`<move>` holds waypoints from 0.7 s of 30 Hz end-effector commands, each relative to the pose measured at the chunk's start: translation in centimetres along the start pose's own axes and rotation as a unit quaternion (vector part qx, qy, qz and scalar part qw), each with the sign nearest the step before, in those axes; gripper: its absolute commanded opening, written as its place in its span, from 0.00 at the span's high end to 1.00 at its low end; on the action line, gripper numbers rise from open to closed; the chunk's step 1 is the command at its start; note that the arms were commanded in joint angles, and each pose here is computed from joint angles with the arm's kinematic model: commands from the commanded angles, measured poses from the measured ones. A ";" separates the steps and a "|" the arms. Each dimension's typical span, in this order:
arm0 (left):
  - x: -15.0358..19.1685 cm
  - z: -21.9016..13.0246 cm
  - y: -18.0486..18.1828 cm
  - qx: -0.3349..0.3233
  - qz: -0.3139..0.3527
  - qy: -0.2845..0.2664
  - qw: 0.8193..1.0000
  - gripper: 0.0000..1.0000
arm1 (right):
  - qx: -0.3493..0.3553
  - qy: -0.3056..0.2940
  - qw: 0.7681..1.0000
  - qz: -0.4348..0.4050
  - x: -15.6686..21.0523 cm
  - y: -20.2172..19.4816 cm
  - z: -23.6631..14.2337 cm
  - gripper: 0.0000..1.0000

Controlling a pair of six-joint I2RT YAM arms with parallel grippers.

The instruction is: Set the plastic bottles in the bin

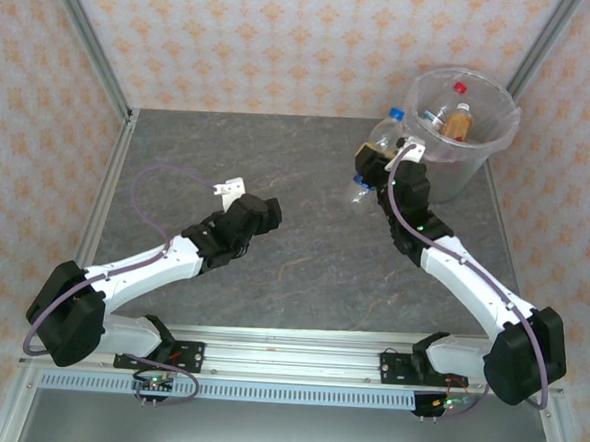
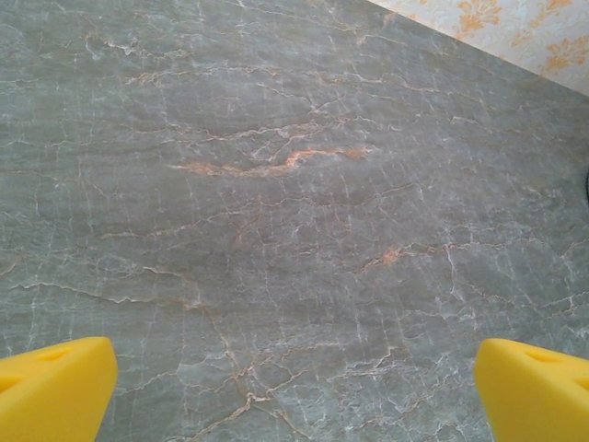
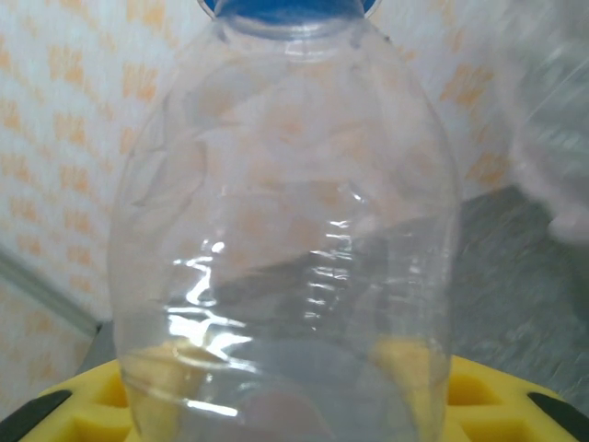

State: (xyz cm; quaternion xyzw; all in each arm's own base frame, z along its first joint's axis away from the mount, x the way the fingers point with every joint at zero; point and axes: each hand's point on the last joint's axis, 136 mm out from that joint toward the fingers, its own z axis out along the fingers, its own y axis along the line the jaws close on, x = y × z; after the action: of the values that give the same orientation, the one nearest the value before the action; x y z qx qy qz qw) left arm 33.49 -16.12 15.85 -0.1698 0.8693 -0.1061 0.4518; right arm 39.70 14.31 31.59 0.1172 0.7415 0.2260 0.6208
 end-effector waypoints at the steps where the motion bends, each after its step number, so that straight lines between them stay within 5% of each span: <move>1: -1.7 -0.6 0.4 -0.015 -0.007 -0.018 1.000 0.00 | 0.004 -0.089 0.996 0.011 -6.1 -0.2 0.0 0.56; 21: -1.9 -1.1 1.0 -0.025 -0.009 -0.021 0.999 0.00 | 0.085 -0.197 0.977 -0.001 -20.4 -5.8 2.3 0.55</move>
State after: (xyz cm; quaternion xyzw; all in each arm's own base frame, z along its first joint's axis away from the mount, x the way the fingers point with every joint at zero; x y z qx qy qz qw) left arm 33.17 -15.41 16.18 -0.1746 0.8702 -0.0965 0.4505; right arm 46.28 1.77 44.77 0.2024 0.6333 0.1428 0.7332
